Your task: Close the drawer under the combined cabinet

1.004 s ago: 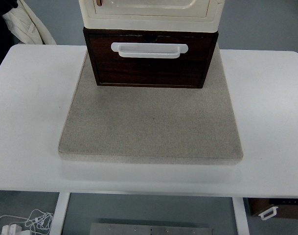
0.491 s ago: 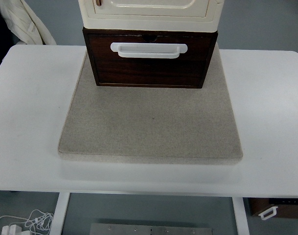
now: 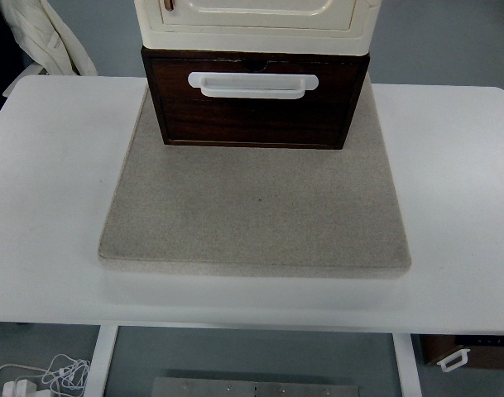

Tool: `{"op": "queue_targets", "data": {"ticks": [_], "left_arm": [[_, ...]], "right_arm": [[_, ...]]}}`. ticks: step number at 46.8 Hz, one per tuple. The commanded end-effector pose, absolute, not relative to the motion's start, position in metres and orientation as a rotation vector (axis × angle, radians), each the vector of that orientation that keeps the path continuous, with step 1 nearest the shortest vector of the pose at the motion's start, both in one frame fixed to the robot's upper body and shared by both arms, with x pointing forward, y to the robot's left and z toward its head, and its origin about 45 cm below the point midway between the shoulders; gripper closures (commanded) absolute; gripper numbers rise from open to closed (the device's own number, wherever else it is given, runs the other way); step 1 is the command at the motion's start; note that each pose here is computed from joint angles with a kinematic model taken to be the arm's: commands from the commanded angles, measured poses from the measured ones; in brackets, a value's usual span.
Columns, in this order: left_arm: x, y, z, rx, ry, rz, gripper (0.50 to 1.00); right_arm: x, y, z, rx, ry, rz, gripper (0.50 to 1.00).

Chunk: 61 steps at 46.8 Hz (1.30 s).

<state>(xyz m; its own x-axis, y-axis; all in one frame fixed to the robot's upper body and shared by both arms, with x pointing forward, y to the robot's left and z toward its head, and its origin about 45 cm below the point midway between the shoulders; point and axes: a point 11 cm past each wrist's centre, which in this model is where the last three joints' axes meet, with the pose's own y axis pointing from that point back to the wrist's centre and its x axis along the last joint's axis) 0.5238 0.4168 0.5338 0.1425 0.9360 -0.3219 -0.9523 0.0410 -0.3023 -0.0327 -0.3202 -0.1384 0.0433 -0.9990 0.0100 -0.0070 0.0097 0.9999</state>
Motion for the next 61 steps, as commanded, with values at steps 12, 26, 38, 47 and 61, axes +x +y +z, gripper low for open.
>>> {"op": "queue_targets", "data": {"ticks": [12,26,38,47,61], "left_arm": [[0.525,0.441,0.417,-0.58,0.354,1.58,0.5],[0.517,0.422,0.328,-0.627,0.509,1.583,0.5],[0.519,0.393,0.302,-0.702,0.557,1.518,0.5],[0.518,0.374,0.281,-0.736,0.595,1.484,0.5],[0.52,0.347,0.27,-0.732,0.636,1.44,0.5]], "right_arm": [[-0.033,-0.32,-0.138,1.228,-1.185,-1.168,0.548],[-0.033,-0.32,-0.138,1.228,-1.185,-1.168,0.548],[-0.033,-0.32,-0.138,1.227,-1.186,-1.169,0.548],[-0.033,-0.32,-0.138,1.226,-1.189,-1.171,0.548],[-0.033,-0.32,-0.138,1.224,-1.191,-1.174,0.548]]}}
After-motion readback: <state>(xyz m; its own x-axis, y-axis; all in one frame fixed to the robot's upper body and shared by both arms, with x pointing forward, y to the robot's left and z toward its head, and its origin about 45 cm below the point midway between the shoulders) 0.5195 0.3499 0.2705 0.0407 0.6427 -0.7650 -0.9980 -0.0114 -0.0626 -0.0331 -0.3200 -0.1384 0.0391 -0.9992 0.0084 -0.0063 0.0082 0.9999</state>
